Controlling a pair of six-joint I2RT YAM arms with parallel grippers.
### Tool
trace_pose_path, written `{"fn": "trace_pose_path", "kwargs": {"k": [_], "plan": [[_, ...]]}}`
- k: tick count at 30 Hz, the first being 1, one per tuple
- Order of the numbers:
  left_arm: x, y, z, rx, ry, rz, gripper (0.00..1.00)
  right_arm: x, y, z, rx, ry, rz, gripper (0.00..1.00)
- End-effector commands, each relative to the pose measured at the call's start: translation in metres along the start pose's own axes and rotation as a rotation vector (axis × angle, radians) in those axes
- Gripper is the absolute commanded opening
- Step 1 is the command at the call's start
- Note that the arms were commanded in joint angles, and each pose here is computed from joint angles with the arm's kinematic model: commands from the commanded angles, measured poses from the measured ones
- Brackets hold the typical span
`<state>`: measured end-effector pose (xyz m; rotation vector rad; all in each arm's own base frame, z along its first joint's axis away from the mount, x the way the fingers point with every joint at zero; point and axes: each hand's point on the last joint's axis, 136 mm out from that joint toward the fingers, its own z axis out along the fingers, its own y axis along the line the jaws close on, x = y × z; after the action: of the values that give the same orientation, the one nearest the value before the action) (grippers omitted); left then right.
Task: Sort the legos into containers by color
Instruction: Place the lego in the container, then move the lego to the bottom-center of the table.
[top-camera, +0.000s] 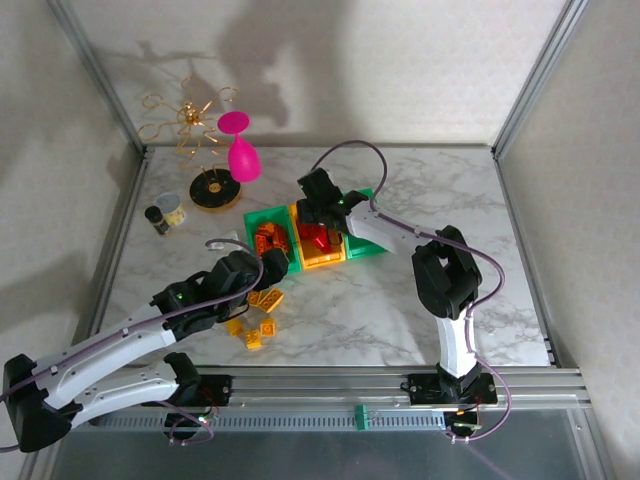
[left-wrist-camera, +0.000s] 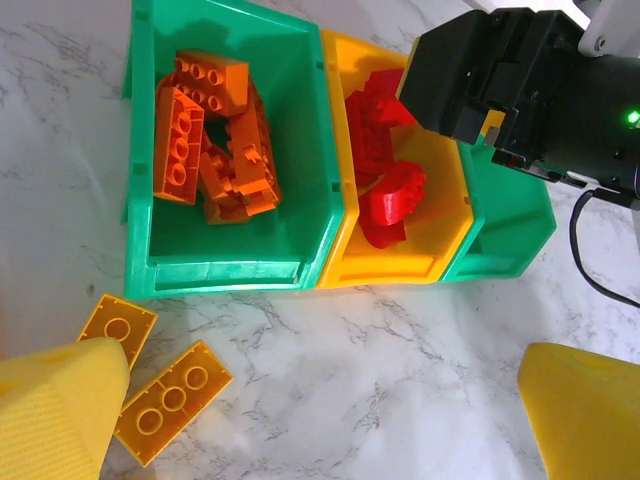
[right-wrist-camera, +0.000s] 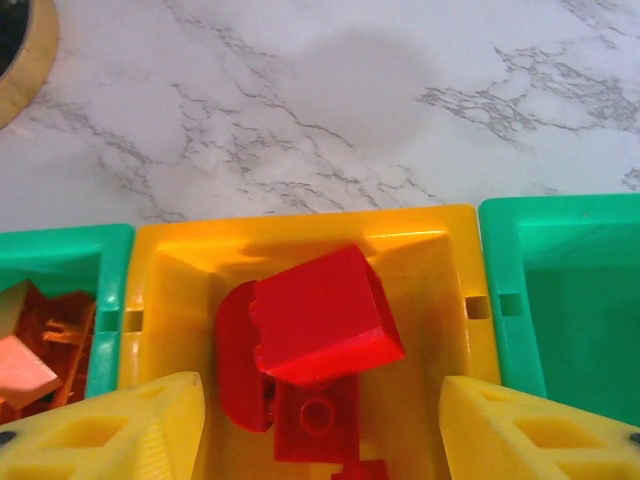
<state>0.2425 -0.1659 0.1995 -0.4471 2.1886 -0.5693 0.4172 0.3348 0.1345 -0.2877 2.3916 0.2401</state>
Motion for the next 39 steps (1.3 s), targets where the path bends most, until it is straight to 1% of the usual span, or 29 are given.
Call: {"fn": "trace_pose_path", "kwargs": {"k": [1,4,6,10,14,17,21,24,27,31,33,36,39], "plan": [[0.003,0.012,-0.002,-0.026,0.013,-0.003,1.0,-0.008,0.015,-0.046,-0.061,-0.05,-0.037,0.64],[0.006,0.02,-0.004,-0.053,0.021,-0.008,1.0,0.021,0.025,-0.066,-0.085,-0.028,-0.066,0.67],[0.007,0.027,-0.006,-0.066,0.018,-0.019,1.0,0.048,0.037,-0.077,-0.142,0.007,-0.083,0.69],[0.004,0.039,-0.013,-0.083,-0.001,-0.057,1.0,0.096,0.057,-0.094,-0.203,0.072,-0.107,0.73],[-0.001,0.051,-0.021,-0.113,-0.023,-0.087,1.0,0.141,0.074,-0.098,-0.229,0.149,-0.086,0.76],[-0.005,0.06,-0.027,-0.135,-0.045,-0.111,1.0,0.166,0.092,-0.095,-0.27,0.194,-0.071,0.78],[-0.007,0.066,-0.031,-0.141,-0.059,-0.131,1.0,0.186,0.121,-0.09,-0.312,0.212,-0.089,0.81],[-0.011,0.073,-0.035,-0.177,-0.076,-0.144,1.0,0.199,0.136,-0.082,-0.315,0.237,-0.115,0.83],[-0.019,0.08,-0.042,-0.206,-0.108,-0.157,1.0,0.208,0.142,-0.071,-0.304,0.256,-0.125,0.86],[-0.024,0.084,-0.049,-0.196,-0.133,-0.195,1.0,0.216,0.151,-0.06,-0.317,0.274,-0.125,0.89],[-0.024,0.085,-0.051,-0.191,-0.136,-0.205,1.0,0.216,0.159,-0.057,-0.335,0.263,-0.135,0.91],[-0.025,0.087,-0.053,-0.195,-0.144,-0.218,1.0,0.215,0.158,-0.048,-0.294,0.253,-0.137,0.95],[-0.027,0.086,-0.054,-0.189,-0.15,-0.227,1.0,0.214,0.148,-0.038,-0.212,0.237,-0.124,0.96]]}}
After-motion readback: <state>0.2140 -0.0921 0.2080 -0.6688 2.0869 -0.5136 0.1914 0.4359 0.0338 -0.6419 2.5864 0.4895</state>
